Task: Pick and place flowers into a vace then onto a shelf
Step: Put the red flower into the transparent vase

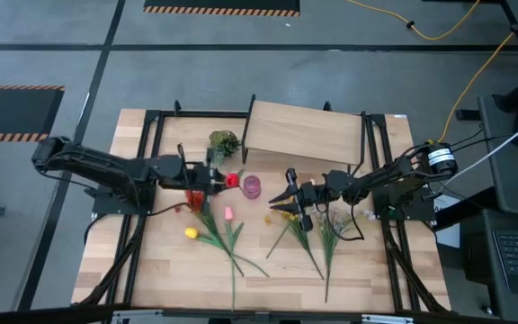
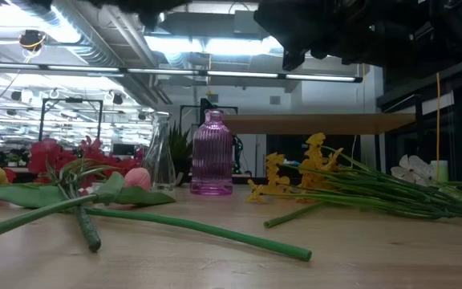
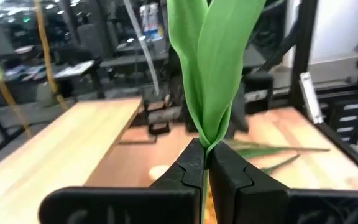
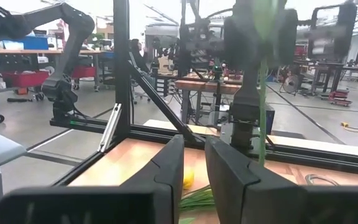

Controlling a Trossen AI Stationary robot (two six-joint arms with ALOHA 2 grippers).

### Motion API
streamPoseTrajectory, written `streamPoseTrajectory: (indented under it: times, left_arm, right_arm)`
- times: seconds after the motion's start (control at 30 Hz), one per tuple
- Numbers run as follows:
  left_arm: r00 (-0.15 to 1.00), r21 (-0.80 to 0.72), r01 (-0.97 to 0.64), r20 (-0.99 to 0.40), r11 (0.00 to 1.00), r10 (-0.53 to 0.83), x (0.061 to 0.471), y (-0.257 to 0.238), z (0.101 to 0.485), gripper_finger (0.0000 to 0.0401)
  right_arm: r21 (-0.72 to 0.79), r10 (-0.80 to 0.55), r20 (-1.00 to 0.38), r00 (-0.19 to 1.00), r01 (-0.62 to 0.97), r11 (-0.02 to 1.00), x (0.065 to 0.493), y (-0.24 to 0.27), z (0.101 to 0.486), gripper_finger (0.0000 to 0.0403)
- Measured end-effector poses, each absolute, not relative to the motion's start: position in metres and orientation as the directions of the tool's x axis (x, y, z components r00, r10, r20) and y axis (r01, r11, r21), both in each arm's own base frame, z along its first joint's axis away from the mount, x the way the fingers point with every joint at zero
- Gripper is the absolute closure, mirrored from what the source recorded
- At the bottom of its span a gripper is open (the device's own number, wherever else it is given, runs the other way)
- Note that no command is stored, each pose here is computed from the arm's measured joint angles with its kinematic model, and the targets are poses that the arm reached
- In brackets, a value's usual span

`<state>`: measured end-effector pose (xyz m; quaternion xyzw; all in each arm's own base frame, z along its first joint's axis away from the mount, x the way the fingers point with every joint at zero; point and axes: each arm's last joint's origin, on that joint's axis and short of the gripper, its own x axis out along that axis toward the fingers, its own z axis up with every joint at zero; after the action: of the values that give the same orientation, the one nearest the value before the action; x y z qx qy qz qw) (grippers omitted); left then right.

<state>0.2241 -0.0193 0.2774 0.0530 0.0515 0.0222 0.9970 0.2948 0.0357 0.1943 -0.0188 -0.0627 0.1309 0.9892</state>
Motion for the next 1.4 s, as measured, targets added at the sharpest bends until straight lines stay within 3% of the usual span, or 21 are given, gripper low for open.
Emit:
streamPoseTrajectory:
  times: [0.37,0.57,0.93,1.4]
  left_arm:
    - [0.982,0.073,-0.182,0.066,0.981,0.177,0.178,-0.011,0.273,0.0397]
    - [0.953,0.062,-0.300,0.070,0.952,0.296,0.160,-0.005,0.279,0.0396]
    - [0.943,0.045,-0.320,0.105,0.946,0.315,0.148,-0.003,0.285,0.0397]
    - [0.924,0.033,-0.383,0.016,0.923,0.383,0.145,-0.001,0.277,0.0396]
  right_arm:
    - [-0.077,0.261,0.111,0.959,-0.254,0.964,0.295,0.036,0.194,0.0398]
    - [-0.079,0.261,0.101,0.960,-0.254,0.964,0.295,0.036,0.193,0.0397]
    - [-0.078,0.261,0.092,0.961,-0.254,0.964,0.295,0.036,0.192,0.0400]
    - [-0.077,0.260,0.085,0.962,-0.254,0.964,0.295,0.036,0.191,0.0399]
